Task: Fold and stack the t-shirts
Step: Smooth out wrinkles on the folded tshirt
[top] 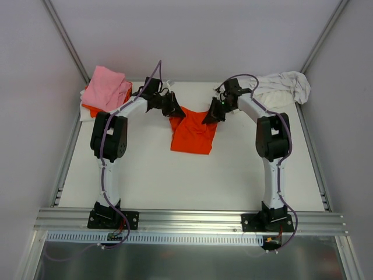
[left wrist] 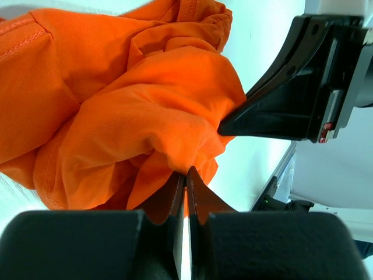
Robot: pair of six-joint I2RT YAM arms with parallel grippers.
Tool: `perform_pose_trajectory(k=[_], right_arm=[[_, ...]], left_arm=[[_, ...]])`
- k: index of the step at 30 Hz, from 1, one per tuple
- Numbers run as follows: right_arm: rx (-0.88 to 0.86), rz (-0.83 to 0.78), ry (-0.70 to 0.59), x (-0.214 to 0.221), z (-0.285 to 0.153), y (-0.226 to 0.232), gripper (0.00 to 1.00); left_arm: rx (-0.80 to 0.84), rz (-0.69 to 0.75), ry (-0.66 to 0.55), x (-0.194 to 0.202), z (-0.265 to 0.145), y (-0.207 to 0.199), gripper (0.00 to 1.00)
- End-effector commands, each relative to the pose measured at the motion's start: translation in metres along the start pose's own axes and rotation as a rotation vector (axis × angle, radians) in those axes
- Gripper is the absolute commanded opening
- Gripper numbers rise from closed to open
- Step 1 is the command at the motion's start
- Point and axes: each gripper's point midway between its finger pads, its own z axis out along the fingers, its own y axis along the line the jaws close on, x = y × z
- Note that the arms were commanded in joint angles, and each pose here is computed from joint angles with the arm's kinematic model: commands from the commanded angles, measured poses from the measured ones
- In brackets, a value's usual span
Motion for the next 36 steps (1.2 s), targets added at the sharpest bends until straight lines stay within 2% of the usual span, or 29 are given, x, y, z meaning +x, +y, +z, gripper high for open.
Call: perform_pose_trajectory(k=[1, 5, 7, 15, 16, 19, 20, 21, 29, 36], right_arm=[[-0.033, -0.066, -0.020, 0.011, -0.029, 0.024, 0.00], [-0.020, -0.058, -0.007, 0.017, -0.028, 0.018, 0.03], [-0.032, -0.064, -0.003, 0.018, -0.027, 0.019, 0.00], [-0.040, -0.079, -0.021, 0.011, -0.030, 0.025, 0.01], [-0.023, -0.066, -0.024, 0.010, -0.029, 0.023, 0.09], [-0.025, -0.066, -0.016, 0.008, -0.027, 0.023, 0.12], [-0.028, -0.073, -0.015, 0.007, -0.027, 0.023, 0.09], [-0.038, -0.082, -0.021, 0.005, -0.028, 0.027, 0.00], [-0.051, -0.088, -0.014, 0.010, -0.035, 0.032, 0.00], [-0.046, -0.088, 0.020, 0.046, -0.051, 0.028, 0.00]], left_arm=[[0.053, 0.052, 0.000, 0.001, -0.014, -0.028, 0.00], [0.045, 0.037, 0.012, 0.005, -0.012, -0.024, 0.00], [0.039, 0.024, 0.022, 0.008, -0.010, -0.019, 0.00], [0.039, 0.019, 0.024, 0.010, -0.010, -0.019, 0.00], [0.035, 0.018, 0.023, 0.009, -0.010, -0.018, 0.00], [0.032, 0.016, 0.025, 0.009, -0.009, -0.017, 0.00], [0.035, 0.024, 0.019, 0.008, -0.010, -0.019, 0.00], [0.033, 0.025, 0.017, 0.007, -0.009, -0.018, 0.00], [0.062, 0.021, 0.023, 0.008, -0.014, -0.028, 0.00], [0.068, 0.041, 0.022, 0.019, -0.034, -0.043, 0.00]])
